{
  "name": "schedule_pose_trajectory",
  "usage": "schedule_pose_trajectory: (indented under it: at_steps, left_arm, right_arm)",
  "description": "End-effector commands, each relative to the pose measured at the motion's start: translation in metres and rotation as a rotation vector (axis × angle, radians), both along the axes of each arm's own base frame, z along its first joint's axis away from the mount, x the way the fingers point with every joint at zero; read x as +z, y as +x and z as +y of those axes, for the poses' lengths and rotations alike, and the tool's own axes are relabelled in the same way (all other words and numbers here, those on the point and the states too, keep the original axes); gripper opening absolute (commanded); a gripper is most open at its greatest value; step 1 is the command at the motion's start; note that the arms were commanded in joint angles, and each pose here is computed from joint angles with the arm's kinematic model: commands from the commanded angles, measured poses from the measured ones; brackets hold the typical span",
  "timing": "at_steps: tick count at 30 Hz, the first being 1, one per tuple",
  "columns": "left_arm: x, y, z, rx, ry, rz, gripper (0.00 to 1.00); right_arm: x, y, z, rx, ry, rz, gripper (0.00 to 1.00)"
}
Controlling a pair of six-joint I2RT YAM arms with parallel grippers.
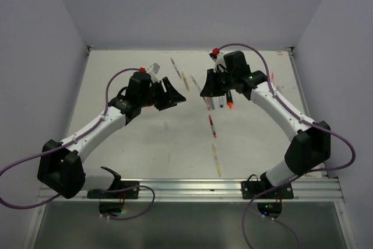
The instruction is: Open the pen caps
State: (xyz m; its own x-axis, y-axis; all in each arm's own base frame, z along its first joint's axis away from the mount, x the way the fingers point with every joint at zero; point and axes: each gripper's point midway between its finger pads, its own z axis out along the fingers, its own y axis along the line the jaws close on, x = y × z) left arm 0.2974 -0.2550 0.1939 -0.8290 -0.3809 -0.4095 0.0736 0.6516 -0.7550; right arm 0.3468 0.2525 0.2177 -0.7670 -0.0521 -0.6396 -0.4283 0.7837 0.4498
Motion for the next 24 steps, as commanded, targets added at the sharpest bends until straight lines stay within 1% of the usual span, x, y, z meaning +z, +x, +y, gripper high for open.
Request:
schedule_pose_trajectory:
  at_steps: [1, 3, 4, 5, 6, 7, 11, 15, 24]
  left_arm:
    - [0.053, 0.007, -0.026, -0.093, -0.168, -0.117, 0.60]
    - [0.051, 0.008, -0.028, -0.099, -0.183, -0.116, 0.60]
    - [0.049, 0.006, -0.028, -0.095, -0.196, -0.095, 0.60]
    - [0.054, 0.008, -0.031, -0.097, -0.219, -0.111, 0.60]
    - [0.049, 0.006, -0.032, -0.099, -0.223, -0.092, 0.60]
    - [0.043, 0.008, -0.033, -0.098, -0.221, -0.066, 0.60]
    - [0.032, 0.010, -0.037, -0.090, -0.223, -0.001, 0.60]
    - [0.029, 0.012, -0.043, -0.084, -0.258, 0.045, 0.60]
    - [0.027, 0.013, -0.046, -0.074, -0.256, 0.058, 0.60]
  right_arm:
    - [0.002, -0.054, 0.005, 0.103, 0.080, 0.073, 0.00]
    - [0.007, -0.067, 0.001, 0.111, 0.089, 0.063, 0.00]
    - [0.002, -0.073, -0.002, 0.115, 0.087, 0.077, 0.00]
    - [0.001, -0.077, -0.003, 0.118, 0.090, 0.083, 0.00]
    - [0.006, -0.082, -0.005, 0.122, 0.101, 0.067, 0.00]
    - [0.002, -0.088, -0.005, 0.126, 0.109, 0.086, 0.00]
    - [0.004, -0.100, -0.006, 0.138, 0.133, 0.073, 0.00]
    - [0.000, -0.104, -0.006, 0.149, 0.136, 0.083, 0.00]
    - [0.000, -0.102, 0.000, 0.169, 0.143, 0.090, 0.00]
